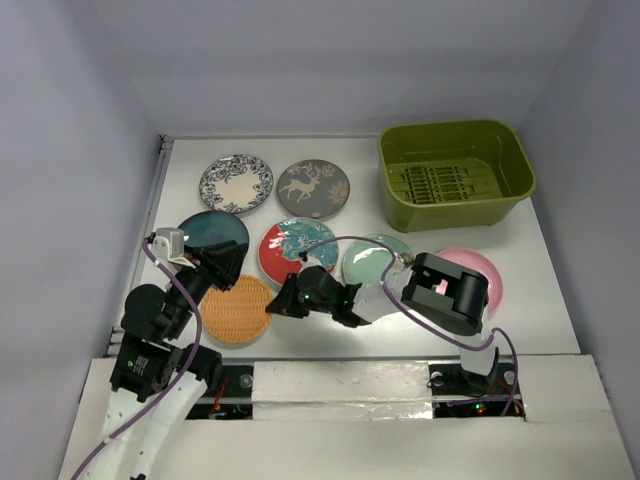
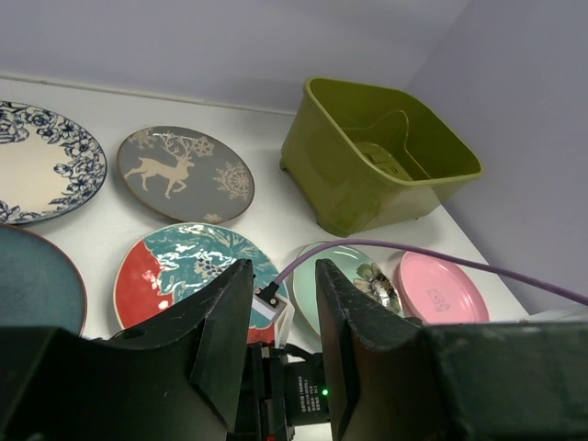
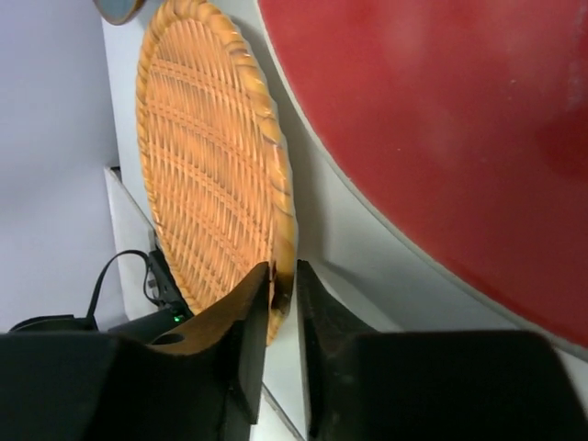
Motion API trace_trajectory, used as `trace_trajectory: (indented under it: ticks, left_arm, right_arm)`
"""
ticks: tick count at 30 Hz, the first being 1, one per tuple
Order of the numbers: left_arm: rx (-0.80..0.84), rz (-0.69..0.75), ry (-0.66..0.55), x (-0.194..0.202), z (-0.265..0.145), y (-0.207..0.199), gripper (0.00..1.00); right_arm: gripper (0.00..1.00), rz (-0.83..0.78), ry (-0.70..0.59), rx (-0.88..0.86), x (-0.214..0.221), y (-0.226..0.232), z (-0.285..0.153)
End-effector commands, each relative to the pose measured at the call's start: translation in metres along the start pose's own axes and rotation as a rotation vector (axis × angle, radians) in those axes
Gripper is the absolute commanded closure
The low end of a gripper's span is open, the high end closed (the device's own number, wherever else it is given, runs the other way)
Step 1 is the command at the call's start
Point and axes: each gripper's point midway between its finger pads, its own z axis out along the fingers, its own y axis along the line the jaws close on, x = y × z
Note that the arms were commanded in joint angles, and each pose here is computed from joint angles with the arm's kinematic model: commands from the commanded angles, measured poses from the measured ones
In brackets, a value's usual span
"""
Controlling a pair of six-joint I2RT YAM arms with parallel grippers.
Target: Place the plates into the plastic bin on the countertop
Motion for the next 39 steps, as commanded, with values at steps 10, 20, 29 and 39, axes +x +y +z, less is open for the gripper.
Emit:
trace_trajectory:
  ticks: [10,20,29,39]
  left_arm:
    - [0.01,0.002,-0.027,-0.008,0.005,-0.002,0.69]
    - [-0.024,-0.004,-0.054,-0.013,0.001,0.003,0.69]
    - [-0.035,-0.009,-0.06,-0.013,-0.001,0.005,0.69]
    - [0.0,-0.015,-0.084,-0.017,-0.009,-0.004,0.68]
  right_arm:
    - [1.0,0.007,-0.059,-0.225,-0.019,0.055,-0.052]
    - [1.0,-0.119,-0.362,-0.159,-0.096,0.079,-0.164]
    - [1.0,-0.186,-0.919,-0.006,-0.272,0.069,-0.342]
    - [1.0,-0.146,-1.101,0.378,-0.379,-0.015,-0.43]
